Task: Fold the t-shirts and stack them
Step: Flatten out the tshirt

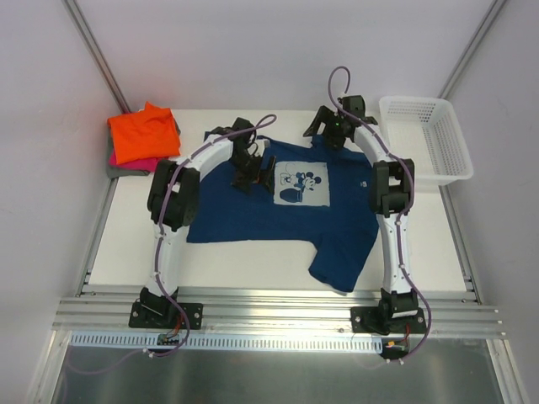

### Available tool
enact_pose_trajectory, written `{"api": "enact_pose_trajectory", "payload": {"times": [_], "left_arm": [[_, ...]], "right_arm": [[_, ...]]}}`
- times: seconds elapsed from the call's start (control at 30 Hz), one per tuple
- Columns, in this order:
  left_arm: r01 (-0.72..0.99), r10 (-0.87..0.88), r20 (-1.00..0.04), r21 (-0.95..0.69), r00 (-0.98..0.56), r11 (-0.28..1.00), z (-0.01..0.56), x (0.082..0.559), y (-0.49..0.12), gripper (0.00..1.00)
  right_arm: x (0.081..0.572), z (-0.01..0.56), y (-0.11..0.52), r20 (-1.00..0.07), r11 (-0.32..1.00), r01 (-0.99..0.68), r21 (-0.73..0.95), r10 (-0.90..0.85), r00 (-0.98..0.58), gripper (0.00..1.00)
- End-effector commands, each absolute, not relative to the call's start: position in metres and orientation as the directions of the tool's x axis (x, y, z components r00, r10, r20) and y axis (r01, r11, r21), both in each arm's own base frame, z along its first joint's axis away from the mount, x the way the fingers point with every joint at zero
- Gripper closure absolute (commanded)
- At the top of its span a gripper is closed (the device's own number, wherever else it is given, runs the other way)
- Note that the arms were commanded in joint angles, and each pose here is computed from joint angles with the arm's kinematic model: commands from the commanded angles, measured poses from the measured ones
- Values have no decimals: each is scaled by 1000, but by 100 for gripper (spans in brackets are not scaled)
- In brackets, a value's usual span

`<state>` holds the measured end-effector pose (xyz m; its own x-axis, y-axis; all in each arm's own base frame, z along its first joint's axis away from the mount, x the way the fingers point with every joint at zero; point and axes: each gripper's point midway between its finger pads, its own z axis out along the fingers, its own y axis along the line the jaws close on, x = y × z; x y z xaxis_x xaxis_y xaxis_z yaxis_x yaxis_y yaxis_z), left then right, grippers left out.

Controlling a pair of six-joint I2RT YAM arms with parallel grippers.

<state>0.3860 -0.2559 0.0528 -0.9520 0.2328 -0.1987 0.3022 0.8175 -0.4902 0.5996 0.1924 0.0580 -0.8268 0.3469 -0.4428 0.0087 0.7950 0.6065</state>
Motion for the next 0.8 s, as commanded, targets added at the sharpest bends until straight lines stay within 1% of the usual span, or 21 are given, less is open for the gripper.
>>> {"api": "enact_pose_trajectory", "payload": {"times": [0.0,0.03,0.13,0.23,0.4,0.47,0.57,0.63,0.73,0.77], "left_arm": [[258,213,-145,-528,-966,809,50,377,-262,1],[256,212,-144,-527,-967,810,51,375,-262,1],[243,207,-128,-527,-970,814,54,364,-260,1],[238,200,-130,-532,-971,812,63,357,-259,1],[260,203,-165,-536,-965,803,81,353,-261,1],[264,206,-167,-539,-964,800,84,350,-262,1],[274,213,-174,-539,-961,797,88,345,-263,1],[283,217,-185,-531,-959,799,89,343,-265,1],[278,214,-180,-520,-960,808,82,344,-263,1],[283,221,-180,-509,-959,813,77,347,-262,1]], "right_arm": [[618,60,166,-480,830,87,551,400,-781,4],[621,63,163,-490,830,82,551,402,-774,3],[642,83,139,-587,868,81,489,397,-705,4],[658,95,120,-651,888,78,454,389,-652,4],[671,96,86,-708,917,106,385,367,-604,4],[677,95,79,-732,928,93,361,344,-588,4],[679,100,76,-743,931,90,354,338,-578,4],[675,101,81,-727,922,89,376,353,-589,4],[667,107,99,-690,894,59,444,383,-614,4],[664,111,111,-675,876,20,482,386,-629,4]]}}
